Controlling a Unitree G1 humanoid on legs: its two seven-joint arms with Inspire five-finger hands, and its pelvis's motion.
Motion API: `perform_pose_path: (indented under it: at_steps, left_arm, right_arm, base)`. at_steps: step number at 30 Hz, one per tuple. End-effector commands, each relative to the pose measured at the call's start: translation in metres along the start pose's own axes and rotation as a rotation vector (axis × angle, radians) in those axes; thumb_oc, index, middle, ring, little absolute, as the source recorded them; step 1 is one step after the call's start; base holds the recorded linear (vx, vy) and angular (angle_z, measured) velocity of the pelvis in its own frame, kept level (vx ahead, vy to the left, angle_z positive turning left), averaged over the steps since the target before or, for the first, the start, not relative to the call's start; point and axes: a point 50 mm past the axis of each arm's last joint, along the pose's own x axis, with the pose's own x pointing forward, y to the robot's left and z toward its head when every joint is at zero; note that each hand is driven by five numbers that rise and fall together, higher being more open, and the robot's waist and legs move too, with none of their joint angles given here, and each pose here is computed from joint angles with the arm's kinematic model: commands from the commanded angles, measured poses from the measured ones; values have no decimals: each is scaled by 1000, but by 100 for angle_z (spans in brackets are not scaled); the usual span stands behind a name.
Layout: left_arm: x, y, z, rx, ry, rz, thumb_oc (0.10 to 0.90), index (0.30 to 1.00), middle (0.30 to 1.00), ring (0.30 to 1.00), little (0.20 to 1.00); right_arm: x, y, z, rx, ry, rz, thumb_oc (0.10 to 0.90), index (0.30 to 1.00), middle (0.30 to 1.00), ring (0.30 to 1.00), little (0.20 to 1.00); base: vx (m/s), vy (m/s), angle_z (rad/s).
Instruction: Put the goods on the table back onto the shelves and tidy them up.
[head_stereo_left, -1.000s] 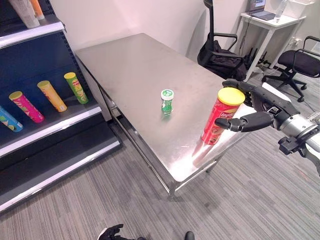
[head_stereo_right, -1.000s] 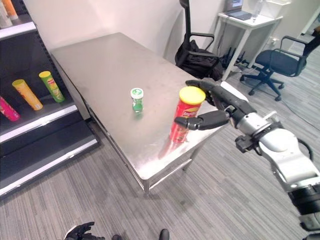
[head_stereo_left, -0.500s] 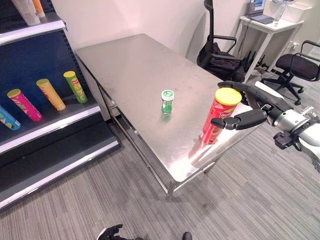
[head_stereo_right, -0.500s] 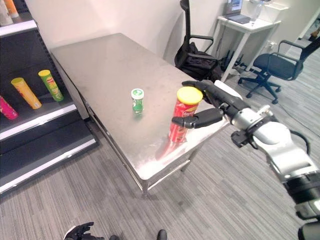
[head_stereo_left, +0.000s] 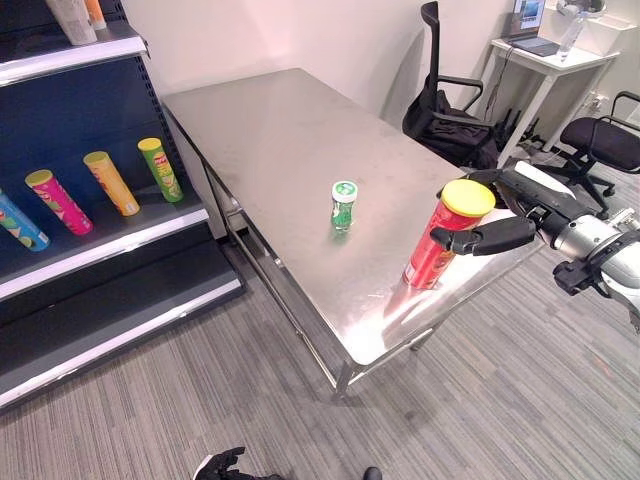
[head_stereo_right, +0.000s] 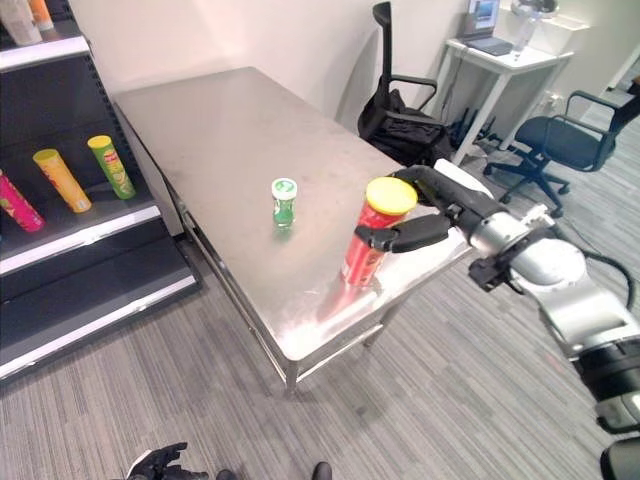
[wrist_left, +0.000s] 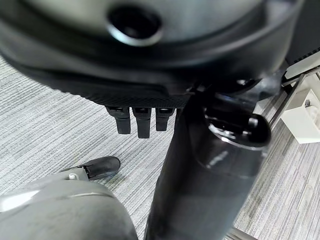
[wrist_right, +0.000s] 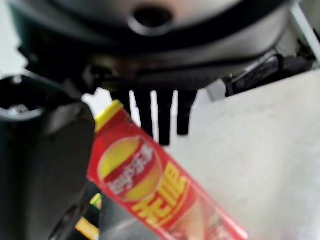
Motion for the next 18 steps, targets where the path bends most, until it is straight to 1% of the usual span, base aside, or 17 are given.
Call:
perform_pose_path:
  at_steps: [1,6,8,10,11,12,13,15,17,18]
  left_arm:
    - [-1,21,-3,92,15,51,800,900,900,900,900]
    - [-1,22,-1,88,3,58,800,900,900,900,900]
    - [-2,24,1,72,-8,69,800,900,900,900,900]
    - [-2,29,2,51,-18,92,800,900,900,900,900]
    - [-3,33,2,22,-22,116,800,900,900,900,900]
    - [-3,34,2,14,-24,124,800,900,900,900,900]
    - [-4,38,4,-13,-35,141,800,900,900,900,900]
    - [-4,42,19,-65,-100,161,800,900,900,900,900]
    - [-4,43,29,-82,-138,164,800,900,900,900,900]
    - [-4,44,33,-66,-155,160,800,900,900,900,900]
  right_arm:
    - [4,-19,23,-79,-93,-58,400,300,300,300,300]
    - [-7,-26,24,-109,-111,-148,400,300,300,300,300]
    - [-17,-32,27,-130,-144,-247,400,300,300,300,300]
    - [-31,-44,30,-149,-177,-405,400,300,300,300,300]
    - [-41,-50,34,-171,-211,-540,400,300,300,300,300]
    - [-44,-52,35,-178,-221,-575,400,300,300,300,300]
    - [-54,-58,43,-180,-273,-687,400,300,300,300,300]
    - [-67,-65,57,-161,-368,-806,400,300,300,300,300]
    - [-74,-70,67,-147,-430,-867,400,300,300,300,300]
    - [-77,-72,68,-142,-441,-891,400,300,300,300,300]
  base:
    - [0,0,0]
    - [2,-12,2]
    - [25,-57,8]
    - [37,-89,9]
    - [32,-111,2]
    - [32,-166,2]
    - [-7,-158,6]
    - [-172,-159,27]
    - [-200,13,108]
    - [-62,283,139]
